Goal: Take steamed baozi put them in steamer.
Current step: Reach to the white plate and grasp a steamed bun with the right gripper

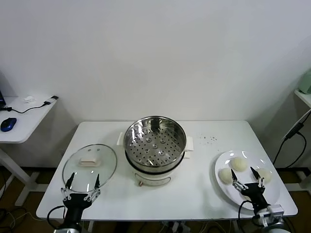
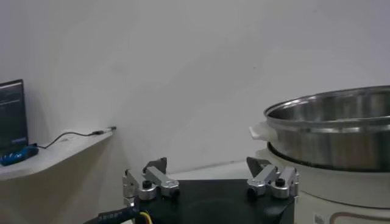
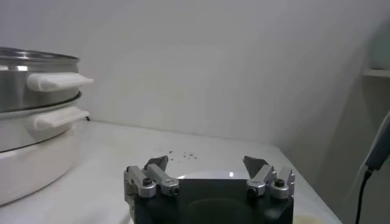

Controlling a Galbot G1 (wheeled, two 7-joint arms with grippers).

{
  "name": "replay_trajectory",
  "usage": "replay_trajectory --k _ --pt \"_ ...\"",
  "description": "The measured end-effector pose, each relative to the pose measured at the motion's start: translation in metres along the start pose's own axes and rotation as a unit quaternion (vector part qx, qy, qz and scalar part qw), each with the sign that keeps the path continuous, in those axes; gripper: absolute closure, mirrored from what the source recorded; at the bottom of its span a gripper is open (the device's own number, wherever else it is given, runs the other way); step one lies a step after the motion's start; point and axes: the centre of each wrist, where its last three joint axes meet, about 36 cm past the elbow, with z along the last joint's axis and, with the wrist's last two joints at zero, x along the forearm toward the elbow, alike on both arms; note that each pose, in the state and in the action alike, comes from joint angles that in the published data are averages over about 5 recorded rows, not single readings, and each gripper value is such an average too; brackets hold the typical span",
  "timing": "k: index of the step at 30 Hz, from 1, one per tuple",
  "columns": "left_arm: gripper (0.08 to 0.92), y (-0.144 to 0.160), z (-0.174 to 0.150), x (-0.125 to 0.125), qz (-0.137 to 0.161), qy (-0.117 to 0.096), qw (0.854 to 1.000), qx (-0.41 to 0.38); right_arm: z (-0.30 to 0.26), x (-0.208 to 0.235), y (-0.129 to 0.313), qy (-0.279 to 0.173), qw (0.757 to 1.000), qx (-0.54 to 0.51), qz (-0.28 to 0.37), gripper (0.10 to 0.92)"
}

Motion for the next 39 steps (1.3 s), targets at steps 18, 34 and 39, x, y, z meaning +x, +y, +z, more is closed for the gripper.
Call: replay_trajectory --k 18,34,39 --pt "0.177 -0.001 0.001 0.017 0.003 0.010 1.000 -0.003 -0.110 -0.091 -0.139 0.200 0.878 0.354 -0.254 0.200" --pt "0.177 -0.006 0.007 0.027 -0.003 0.022 1.000 0.006 -0.177 -0.209 -0.143 0.313 0.720 0.490 -0.379 0.200" --pt "0.177 -0.003 0.009 0.030 -0.008 0.024 1.000 0.005 -0.174 -0.232 -0.134 0.348 0.684 0.502 -0.398 0.200"
